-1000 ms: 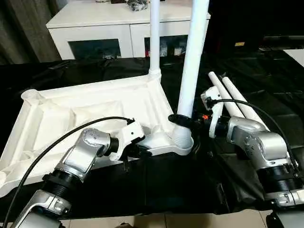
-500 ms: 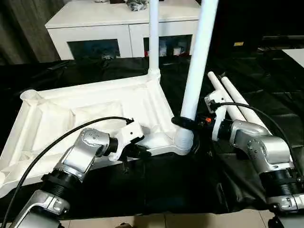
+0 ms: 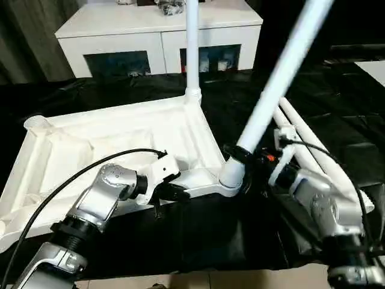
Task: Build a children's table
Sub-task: Insert table leg to table base
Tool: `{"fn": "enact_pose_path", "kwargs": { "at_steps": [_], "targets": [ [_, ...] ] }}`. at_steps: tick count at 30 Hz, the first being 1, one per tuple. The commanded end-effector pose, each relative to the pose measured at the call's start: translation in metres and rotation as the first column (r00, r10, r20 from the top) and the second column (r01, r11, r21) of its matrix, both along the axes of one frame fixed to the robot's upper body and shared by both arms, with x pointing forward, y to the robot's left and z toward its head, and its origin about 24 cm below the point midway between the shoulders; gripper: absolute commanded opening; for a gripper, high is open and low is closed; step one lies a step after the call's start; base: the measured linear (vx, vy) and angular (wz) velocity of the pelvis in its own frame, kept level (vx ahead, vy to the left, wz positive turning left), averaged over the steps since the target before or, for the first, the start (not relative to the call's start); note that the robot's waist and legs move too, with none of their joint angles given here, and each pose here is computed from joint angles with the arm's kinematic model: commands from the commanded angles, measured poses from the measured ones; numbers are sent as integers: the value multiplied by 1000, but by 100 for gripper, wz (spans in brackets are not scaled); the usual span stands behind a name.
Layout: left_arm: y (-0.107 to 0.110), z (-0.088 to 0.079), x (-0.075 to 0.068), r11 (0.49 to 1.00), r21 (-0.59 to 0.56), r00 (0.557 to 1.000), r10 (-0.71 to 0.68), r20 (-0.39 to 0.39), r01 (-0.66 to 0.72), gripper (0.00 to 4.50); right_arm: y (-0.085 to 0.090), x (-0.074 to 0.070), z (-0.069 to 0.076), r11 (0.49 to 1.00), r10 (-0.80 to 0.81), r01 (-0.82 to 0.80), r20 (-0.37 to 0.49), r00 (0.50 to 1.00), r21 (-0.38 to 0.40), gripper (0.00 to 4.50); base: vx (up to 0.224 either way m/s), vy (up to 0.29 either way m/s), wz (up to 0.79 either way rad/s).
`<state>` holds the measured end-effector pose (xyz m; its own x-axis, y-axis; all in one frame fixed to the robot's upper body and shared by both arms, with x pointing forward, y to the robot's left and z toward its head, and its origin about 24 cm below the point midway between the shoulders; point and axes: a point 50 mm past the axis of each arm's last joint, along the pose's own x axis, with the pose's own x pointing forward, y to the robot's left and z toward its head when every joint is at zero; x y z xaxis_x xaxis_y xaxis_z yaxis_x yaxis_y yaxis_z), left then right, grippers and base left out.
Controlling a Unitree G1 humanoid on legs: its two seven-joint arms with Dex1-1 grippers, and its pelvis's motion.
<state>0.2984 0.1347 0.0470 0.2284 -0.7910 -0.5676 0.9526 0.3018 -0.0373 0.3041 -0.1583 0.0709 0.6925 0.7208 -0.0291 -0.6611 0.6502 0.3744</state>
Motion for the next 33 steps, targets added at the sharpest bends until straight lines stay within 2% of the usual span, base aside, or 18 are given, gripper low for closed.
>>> {"fn": "enact_pose_path", "kwargs": {
  "at_steps": [1,2,6,11,18,22,24,28,30,33],
  "targets": [
    [6,11,7,993,-83,996,82,40,-79,0,-6,-7,-12,996,-46,43,-29,999,-76,184,0,0,0],
    [6,12,7,993,-84,996,84,41,-81,0,-5,-8,-13,995,-46,44,-23,999,-84,184,0,0,0],
    [5,12,7,992,-92,994,96,43,-91,0,1,-19,-17,975,8,0,34,999,-223,184,0,0,0],
    [3,10,7,992,-89,995,94,43,-90,0,11,-26,-17,947,103,-88,32,994,-308,183,0,0,0],
    [3,11,7,994,-79,995,80,52,-76,0,16,-16,-9,927,175,-168,-9,984,-335,183,0,0,0],
    [4,10,6,996,-67,996,68,55,-64,0,18,-9,-7,912,222,-232,-69,973,-337,183,0,0,0],
    [4,11,6,996,-61,997,60,56,-57,0,17,-7,-13,886,257,-286,-127,958,-364,183,0,0,0],
    [5,11,7,997,-58,997,60,57,-57,0,17,-8,-19,870,272,-318,-170,947,-376,183,0,0,0],
    [8,12,7,996,-51,995,77,62,-74,0,15,-17,-29,836,312,-374,-211,926,-401,183,0,0,0],
    [9,12,7,996,-48,995,84,62,-81,0,15,-20,-32,827,326,-390,-221,919,-405,183,0,0,0]
  ]
}}
